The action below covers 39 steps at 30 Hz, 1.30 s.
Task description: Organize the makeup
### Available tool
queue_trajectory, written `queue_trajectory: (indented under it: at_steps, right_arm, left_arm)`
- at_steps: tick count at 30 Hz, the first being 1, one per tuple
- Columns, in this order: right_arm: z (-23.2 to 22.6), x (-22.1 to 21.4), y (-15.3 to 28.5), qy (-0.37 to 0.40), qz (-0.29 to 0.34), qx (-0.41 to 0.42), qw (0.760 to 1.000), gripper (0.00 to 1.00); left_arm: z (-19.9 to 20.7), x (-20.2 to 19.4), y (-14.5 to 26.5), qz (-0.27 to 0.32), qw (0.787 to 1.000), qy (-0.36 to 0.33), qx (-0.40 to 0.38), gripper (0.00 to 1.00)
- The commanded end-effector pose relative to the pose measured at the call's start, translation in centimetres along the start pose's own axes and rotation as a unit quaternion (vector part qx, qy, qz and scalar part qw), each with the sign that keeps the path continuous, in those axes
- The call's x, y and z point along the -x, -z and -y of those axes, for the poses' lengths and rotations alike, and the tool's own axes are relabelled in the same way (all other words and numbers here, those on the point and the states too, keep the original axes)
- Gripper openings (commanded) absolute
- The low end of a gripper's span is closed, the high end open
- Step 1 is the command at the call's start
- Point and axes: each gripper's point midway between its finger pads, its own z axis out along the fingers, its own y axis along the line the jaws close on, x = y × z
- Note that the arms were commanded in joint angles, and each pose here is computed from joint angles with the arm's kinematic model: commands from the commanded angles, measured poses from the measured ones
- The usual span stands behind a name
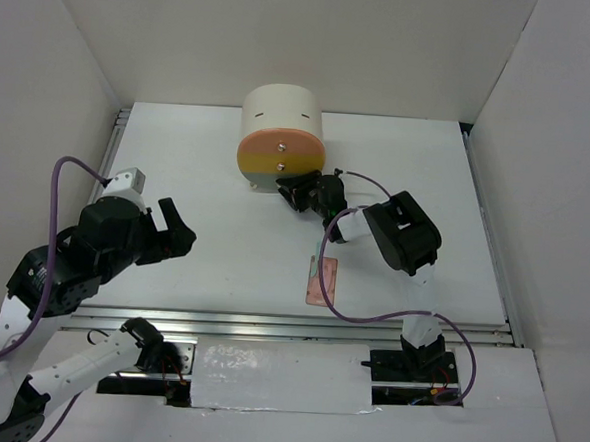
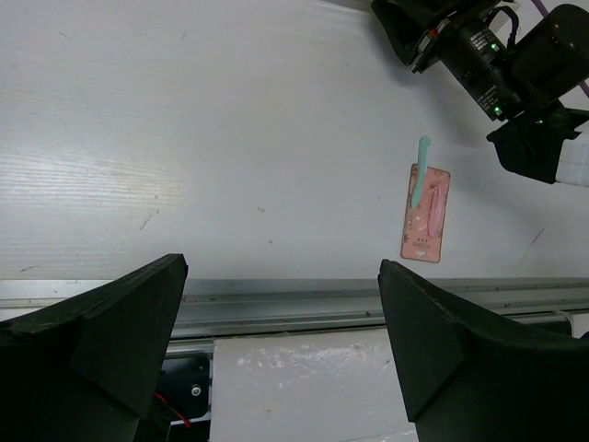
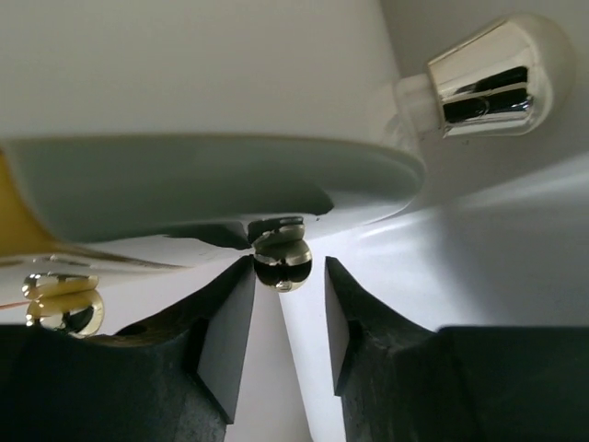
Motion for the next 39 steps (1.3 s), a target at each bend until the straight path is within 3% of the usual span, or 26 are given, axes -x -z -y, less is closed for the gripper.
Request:
queue_trajectory:
  at_steps: [1,8,11,25,39]
  right_arm:
    - [-0.8,0.8,-0.8,0.001,0.011,0.015,1.0,0.41]
    - [-0.4,0.8,-1.0,0.009,0.006,0.018,1.0,0.21]
    - [-0.6,0.7,-0.7,0.014,0.007,0.021,1.0,0.17]
    - [0.4,-2.0,3.1,0.009,-0.023,0.015,1.0,0.16]
    - [1.0,-6.9,4.1,0.001,-0.05,-0.015,0.999,0.15]
  left_arm:
    - [0.3,0.9,0.7,0.011,1.0,0.003,-0.006,1.0]
    - [0.6,0.9,0.4,0.003,1.0,-0.007,-0.005,0.99]
    - [0.8,0.9,0.1,0.0,1.0,-0.011,-0.007,0.99]
    - [3.3,0.8,-2.7,-0.012,0.999,-0.032,-0.042,1.0]
    - [2.9,0.8,-1.8,0.0,0.998,-0.027,-0.049,0.99]
